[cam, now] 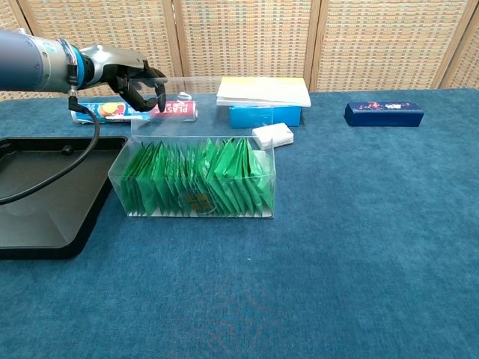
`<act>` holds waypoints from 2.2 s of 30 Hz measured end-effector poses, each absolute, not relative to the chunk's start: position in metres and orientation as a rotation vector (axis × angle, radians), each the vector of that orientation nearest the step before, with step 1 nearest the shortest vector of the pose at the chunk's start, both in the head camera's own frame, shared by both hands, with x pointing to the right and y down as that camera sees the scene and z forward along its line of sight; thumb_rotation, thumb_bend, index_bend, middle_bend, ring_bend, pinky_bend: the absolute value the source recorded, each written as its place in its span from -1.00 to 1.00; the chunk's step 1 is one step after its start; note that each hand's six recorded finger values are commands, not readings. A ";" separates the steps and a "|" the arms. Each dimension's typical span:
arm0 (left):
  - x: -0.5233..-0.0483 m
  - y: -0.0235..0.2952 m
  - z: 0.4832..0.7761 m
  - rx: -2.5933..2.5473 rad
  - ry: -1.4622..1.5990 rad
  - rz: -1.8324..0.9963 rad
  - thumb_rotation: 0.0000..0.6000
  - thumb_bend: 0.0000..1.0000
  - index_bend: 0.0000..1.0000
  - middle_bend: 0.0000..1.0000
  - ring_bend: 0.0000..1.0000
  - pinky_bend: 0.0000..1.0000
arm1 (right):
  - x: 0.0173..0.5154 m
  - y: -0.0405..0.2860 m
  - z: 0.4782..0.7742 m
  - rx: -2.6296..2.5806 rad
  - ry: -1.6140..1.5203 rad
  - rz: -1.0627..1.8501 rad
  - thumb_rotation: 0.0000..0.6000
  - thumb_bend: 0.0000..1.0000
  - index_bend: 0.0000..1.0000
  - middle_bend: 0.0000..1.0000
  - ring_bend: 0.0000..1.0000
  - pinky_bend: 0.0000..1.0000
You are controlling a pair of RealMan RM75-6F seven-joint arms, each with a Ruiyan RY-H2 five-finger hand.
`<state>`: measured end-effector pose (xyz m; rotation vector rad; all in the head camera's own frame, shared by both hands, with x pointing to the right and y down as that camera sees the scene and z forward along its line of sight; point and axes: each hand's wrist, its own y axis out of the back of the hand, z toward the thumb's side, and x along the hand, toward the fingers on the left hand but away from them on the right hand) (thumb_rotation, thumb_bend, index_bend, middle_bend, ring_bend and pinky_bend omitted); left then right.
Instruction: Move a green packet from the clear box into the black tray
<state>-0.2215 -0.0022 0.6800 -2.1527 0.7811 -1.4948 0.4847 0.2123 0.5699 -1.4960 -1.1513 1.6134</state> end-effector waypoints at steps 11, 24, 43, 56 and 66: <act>-0.223 0.002 0.680 -2.209 0.740 -1.566 1.00 0.26 -1.00 -1.00 -1.00 -1.00 | 0.485 0.212 0.571 -1.496 -1.149 1.615 1.00 -1.00 -1.00 -1.00 -1.00 -1.00; -0.230 -0.013 0.666 -2.133 0.852 -1.505 1.00 -0.23 -1.00 -1.00 -1.00 -1.00 | 0.483 0.213 0.572 -1.503 -1.144 1.615 1.00 -1.00 -1.00 -1.00 -1.00 -1.00; -0.182 0.030 0.625 -2.036 0.448 -1.033 1.00 -0.26 -0.16 -1.00 -1.00 -1.00 | 0.485 0.211 0.570 -1.503 -1.157 1.615 1.00 -1.00 -1.00 -1.00 -1.00 -1.00; -0.148 0.067 0.653 -1.971 0.241 -0.923 1.00 -0.26 -0.07 -1.00 -1.00 -1.00 | 0.487 0.211 0.569 -1.502 -1.166 1.616 1.00 -1.00 -1.00 -1.00 -1.00 -1.00; -0.151 0.066 0.658 -1.948 0.247 -0.935 1.00 -0.26 -0.03 -1.00 -1.00 -1.00 | 0.487 0.211 0.570 -1.507 -1.165 1.617 1.00 -1.00 -1.00 -1.00 -1.00 -1.00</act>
